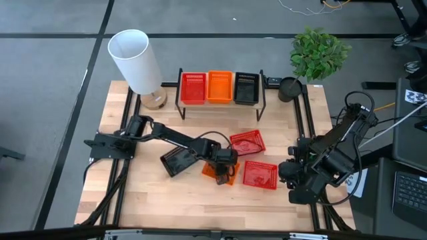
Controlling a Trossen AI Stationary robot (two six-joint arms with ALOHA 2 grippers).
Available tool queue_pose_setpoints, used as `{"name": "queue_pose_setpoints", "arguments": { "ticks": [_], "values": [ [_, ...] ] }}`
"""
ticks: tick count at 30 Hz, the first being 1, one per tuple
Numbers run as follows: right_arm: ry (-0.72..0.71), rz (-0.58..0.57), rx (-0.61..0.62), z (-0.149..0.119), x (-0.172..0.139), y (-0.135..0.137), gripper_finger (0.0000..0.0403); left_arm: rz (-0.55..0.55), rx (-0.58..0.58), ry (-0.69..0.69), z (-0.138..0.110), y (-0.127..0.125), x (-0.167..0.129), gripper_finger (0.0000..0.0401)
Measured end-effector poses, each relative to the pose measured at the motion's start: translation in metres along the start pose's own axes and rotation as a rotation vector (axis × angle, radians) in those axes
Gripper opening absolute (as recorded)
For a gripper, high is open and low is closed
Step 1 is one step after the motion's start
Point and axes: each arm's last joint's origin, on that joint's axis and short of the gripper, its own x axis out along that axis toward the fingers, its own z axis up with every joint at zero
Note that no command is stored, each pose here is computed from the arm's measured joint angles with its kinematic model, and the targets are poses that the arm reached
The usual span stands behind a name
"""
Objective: Stack baskets on shelf by color
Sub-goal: Stack the orange basket on the stacked orange baskets on the shelf
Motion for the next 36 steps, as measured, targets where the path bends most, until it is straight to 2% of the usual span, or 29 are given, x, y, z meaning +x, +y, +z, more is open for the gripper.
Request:
{"name": "queue_pose_setpoints", "arguments": {
  "ticks": [2,3,7,9,15,17,19,21,25,28,31,36],
  "values": [
    [0.0,0.0,-0.007,0.0,0.0,0.0,0.0145,-0.002,0.023,-0.001,-0.001,-0.003,0.0,0.0101],
    [0.0,0.0,-0.011,0.0,0.0,0.0,0.0145,-0.004,0.076,-0.005,-0.001,-0.004,-0.001,0.01],
    [0.0,0.0,-0.041,0.0,0.0,0.0,0.0145,-0.03,0.402,-0.044,0.002,-0.018,-0.023,0.0094],
    [0.0,0.0,-0.054,0.0,0.0,0.0,0.0145,-0.023,0.512,-0.019,0.0,-0.024,-0.035,0.0092],
    [-0.002,0.001,-0.053,0.0,0.0,0.0,0.0145,-0.036,0.566,0.019,0.004,-0.041,-0.068,0.0092],
    [-0.002,0.002,-0.053,0.0,0.0,0.0,0.0145,-0.022,0.652,0.074,-0.005,-0.047,-0.072,0.0093],
    [-0.003,0.003,-0.052,0.0,0.0,0.0,0.0145,0.016,0.767,0.148,-0.019,-0.053,-0.07,0.0098],
    [-0.004,0.004,-0.052,0.0,0.0,0.001,0.0145,0.107,0.866,0.228,-0.032,-0.056,-0.072,0.0106],
    [-0.006,0.007,-0.048,0.001,0.0,0.001,0.0145,0.313,1.0,0.323,-0.044,-0.053,-0.078,0.0119],
    [-0.019,0.01,-0.045,0.002,0.0,0.002,0.0145,0.401,1.142,0.356,-0.049,-0.057,-0.08,0.0122],
    [-0.028,0.018,-0.042,0.002,0.0,0.002,0.0145,0.44,1.278,0.379,-0.049,-0.057,-0.081,0.0123],
    [-0.037,0.027,-0.038,0.003,0.0,0.003,0.0145,0.428,1.426,0.411,-0.048,-0.057,-0.081,0.0123]
  ]
}}
